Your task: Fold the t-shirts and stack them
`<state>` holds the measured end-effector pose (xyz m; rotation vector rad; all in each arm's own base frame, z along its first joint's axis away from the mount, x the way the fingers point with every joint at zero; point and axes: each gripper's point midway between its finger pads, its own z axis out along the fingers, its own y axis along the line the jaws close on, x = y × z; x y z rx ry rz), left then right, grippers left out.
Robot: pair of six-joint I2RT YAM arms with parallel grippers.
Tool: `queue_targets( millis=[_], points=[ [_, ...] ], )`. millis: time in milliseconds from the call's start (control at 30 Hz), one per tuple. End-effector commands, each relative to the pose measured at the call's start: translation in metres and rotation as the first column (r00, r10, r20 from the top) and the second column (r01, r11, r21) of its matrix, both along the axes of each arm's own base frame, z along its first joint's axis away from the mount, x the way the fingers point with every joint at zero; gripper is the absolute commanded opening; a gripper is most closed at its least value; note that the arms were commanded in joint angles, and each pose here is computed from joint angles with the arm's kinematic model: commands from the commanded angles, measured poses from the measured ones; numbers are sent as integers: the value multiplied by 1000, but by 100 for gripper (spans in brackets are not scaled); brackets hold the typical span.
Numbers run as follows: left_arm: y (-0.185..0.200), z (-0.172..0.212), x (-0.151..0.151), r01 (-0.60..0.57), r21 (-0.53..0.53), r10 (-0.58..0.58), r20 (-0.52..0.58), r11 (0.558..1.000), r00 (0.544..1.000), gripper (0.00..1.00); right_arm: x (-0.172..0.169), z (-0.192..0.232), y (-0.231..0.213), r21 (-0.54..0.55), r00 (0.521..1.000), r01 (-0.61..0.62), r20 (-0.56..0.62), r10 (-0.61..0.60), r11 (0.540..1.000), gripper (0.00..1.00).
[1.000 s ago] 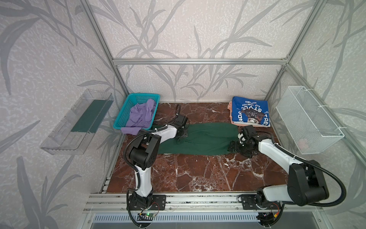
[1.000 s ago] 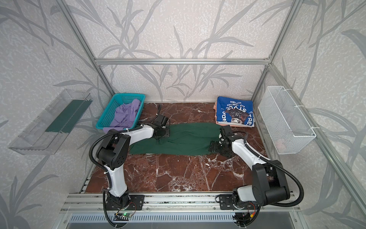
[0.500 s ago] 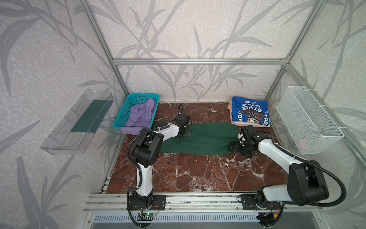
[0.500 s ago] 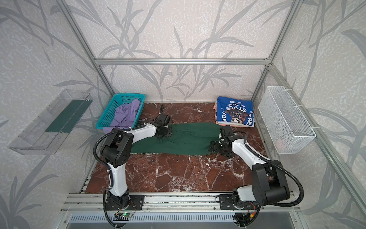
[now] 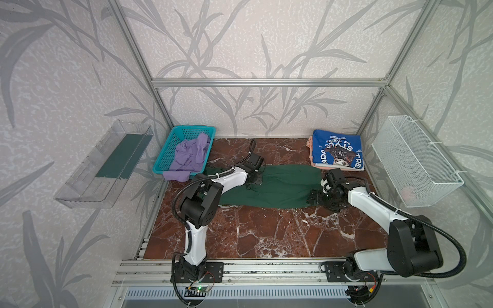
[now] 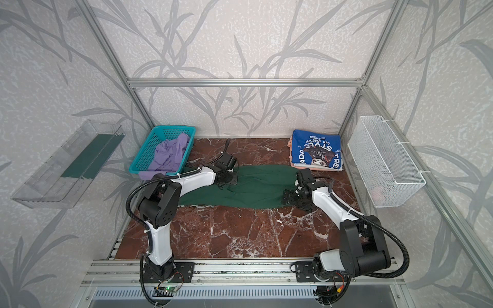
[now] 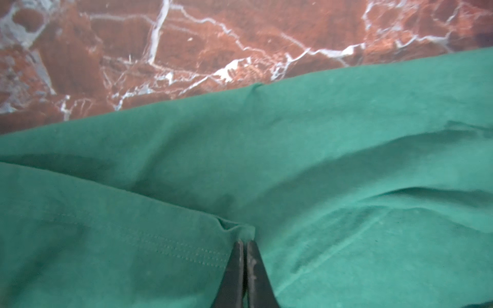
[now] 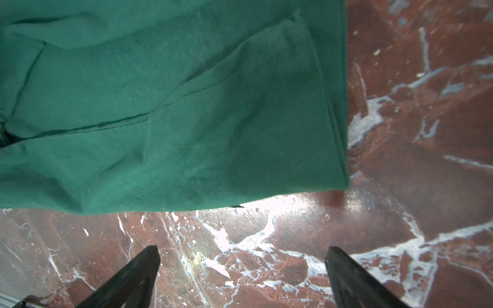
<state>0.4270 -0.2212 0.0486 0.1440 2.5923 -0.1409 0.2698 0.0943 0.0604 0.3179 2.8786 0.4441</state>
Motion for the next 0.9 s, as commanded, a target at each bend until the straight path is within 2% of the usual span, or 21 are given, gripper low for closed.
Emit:
queue_targets(
  millis=[0, 67, 133, 167, 200, 367, 500, 700, 867],
  points=[
    [-4, 28, 5, 44, 10, -45, 90, 999, 995, 35, 5, 11, -6, -42, 1000, -5, 26, 6, 999, 98],
    [4, 33, 4, 20, 27, -23, 119, 999, 993, 53, 8, 15, -6, -44, 999, -11, 42, 13, 999, 99],
    [25, 44, 3, -68, 74, 55, 171, 995, 984, 71, 12, 21, -7, -57, 999, -10, 52, 13, 998, 100],
    [37, 48, 1, -116, 103, 95, 193, 988, 977, 88, 13, 22, -9, -70, 998, -7, 55, 11, 998, 99],
    [48, 55, -1, -152, 128, 122, 221, 980, 968, 98, 17, 25, -9, -81, 998, -3, 65, 9, 997, 99],
    [100, 69, -17, -277, 224, 214, 269, 934, 939, 99, 38, 40, 9, -115, 988, -62, 131, 77, 991, 99],
    [132, 57, -36, -369, 188, 318, 254, 910, 913, 99, 56, 37, 27, -149, 980, -123, 136, 143, 981, 99],
    [140, 21, -54, -398, 170, 367, 187, 901, 911, 99, 86, 11, 33, -226, 981, -171, 52, 187, 959, 99],
    [135, 3, -49, -391, 167, 370, 145, 905, 918, 99, 94, -19, 27, -291, 981, -190, -21, 193, 938, 99]
  ],
)
